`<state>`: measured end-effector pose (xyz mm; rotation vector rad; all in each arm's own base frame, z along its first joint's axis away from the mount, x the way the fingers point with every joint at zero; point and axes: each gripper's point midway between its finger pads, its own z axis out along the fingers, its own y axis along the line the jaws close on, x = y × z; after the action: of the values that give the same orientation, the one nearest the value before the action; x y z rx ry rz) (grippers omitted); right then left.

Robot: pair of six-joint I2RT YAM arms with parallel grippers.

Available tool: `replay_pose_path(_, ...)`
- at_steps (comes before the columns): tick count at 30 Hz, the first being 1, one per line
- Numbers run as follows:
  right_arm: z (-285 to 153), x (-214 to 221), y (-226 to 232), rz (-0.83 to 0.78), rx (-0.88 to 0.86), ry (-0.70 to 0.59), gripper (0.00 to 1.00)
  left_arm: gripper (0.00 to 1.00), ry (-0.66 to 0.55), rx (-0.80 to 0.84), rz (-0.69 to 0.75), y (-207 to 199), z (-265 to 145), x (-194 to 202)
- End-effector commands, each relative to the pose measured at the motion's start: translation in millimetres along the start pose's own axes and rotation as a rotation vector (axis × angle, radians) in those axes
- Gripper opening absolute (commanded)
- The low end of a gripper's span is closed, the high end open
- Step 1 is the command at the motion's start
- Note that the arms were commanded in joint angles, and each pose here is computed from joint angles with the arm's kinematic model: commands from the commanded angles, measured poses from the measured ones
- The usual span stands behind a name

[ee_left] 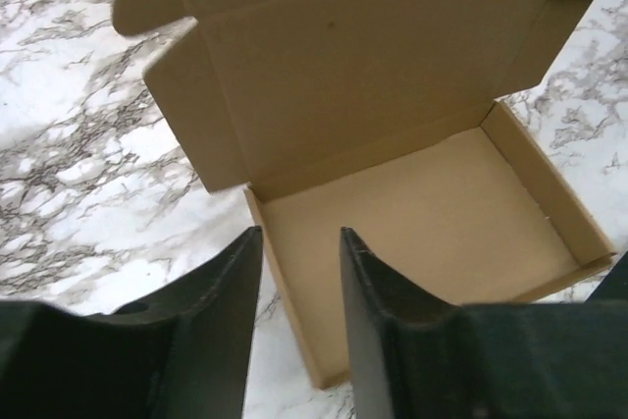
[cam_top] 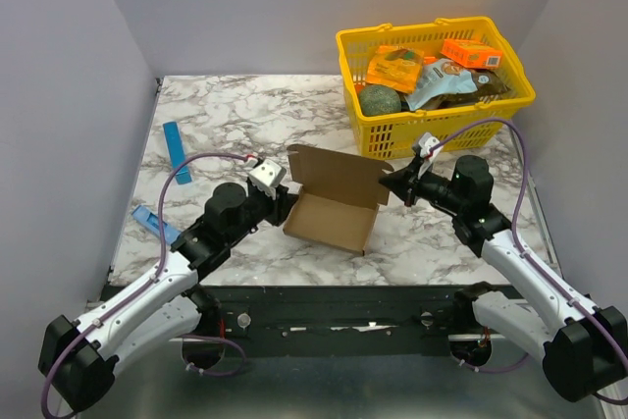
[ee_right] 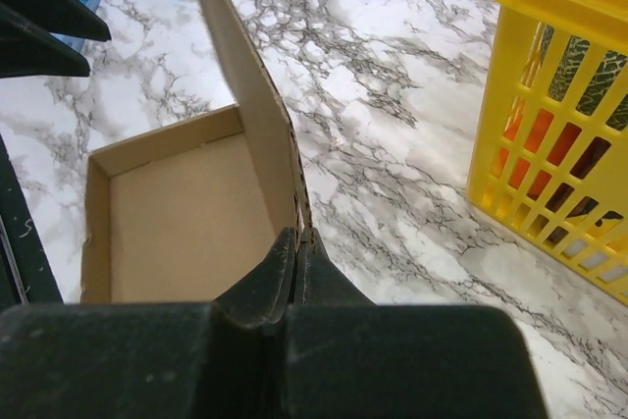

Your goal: Fold the paper box

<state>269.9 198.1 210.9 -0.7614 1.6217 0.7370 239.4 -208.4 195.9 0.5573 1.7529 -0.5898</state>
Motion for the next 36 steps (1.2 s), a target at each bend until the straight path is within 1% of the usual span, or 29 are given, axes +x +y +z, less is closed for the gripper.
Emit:
replay_pose_path(1,0,-6,-2,-0.009,0.013,-0.024,0.01,0.42,-0.024,0.058,-0.003,-10,5,-8)
replay_pose_path(3,1,-5,-1,-0.008,0.007,-0.022,0.01,0.38,-0.025,0.064,0.007,-10,7,-8)
replay_pose_path(5,1,-4,1,-0.009,-0.004,-0.019,0.01,0.38,-0.015,0.023,0.011,-3,8,-6)
replay_pose_path(7,2,-4,4,-0.008,-0.024,-0.012,0.01,0.63,-0.016,-0.051,0.009,15,8,-8)
replay_pose_path(9,2,-5,6,-0.006,-0.04,-0.009,0.01,0.79,-0.065,-0.097,-0.02,36,7,-16)
replay_pose_path(10,2,-4,8,-0.006,-0.054,-0.007,0.01,0.82,-0.082,-0.088,-0.034,39,6,-15)
replay_pose_path(11,3,-5,9,-0.005,-0.058,-0.008,0.01,0.85,-0.134,-0.039,-0.035,35,7,-26)
replay_pose_path(12,3,-4,10,-0.004,-0.066,-0.005,0.01,0.86,-0.149,-0.031,-0.038,37,7,-28)
replay_pose_path(13,3,-5,12,-0.003,-0.075,-0.004,0.01,0.86,-0.161,-0.045,-0.043,45,7,-29)
replay_pose_path(14,3,-4,12,-0.001,-0.078,-0.002,0.01,0.86,-0.165,-0.011,-0.036,42,9,-31)
replay_pose_path(16,3,-5,13,-0.001,-0.088,-0.003,0.01,0.81,-0.168,0.019,-0.032,42,10,-33)
replay_pose_path(18,3,-5,15,-0.003,-0.092,-0.003,0.01,0.76,-0.165,0.116,-0.021,27,12,-33)
replay_pose_path(21,3,-7,17,-0.001,-0.108,-0.004,0.01,0.74,-0.141,0.177,-0.011,19,18,-28)
replay_pose_path(24,2,-9,19,-0.003,-0.121,-0.007,0.01,0.75,-0.134,0.175,0.003,24,25,-25)
replay_pose_path(27,2,-9,21,-0.004,-0.127,-0.007,0.01,0.79,-0.116,0.162,0.002,32,30,-21)
replay_pose_path(31,2,-9,21,-0.004,-0.132,-0.007,0.01,0.79,-0.101,0.164,-0.002,34,36,-16)
replay_pose_path(35,3,-8,21,0.0,-0.135,0.0,0.01,0.77,-0.083,0.141,-0.001,40,41,-12)
replay_pose_path(36,3,-8,21,0.001,-0.135,0.0,0.01,0.73,-0.087,0.144,-0.001,41,41,-12)
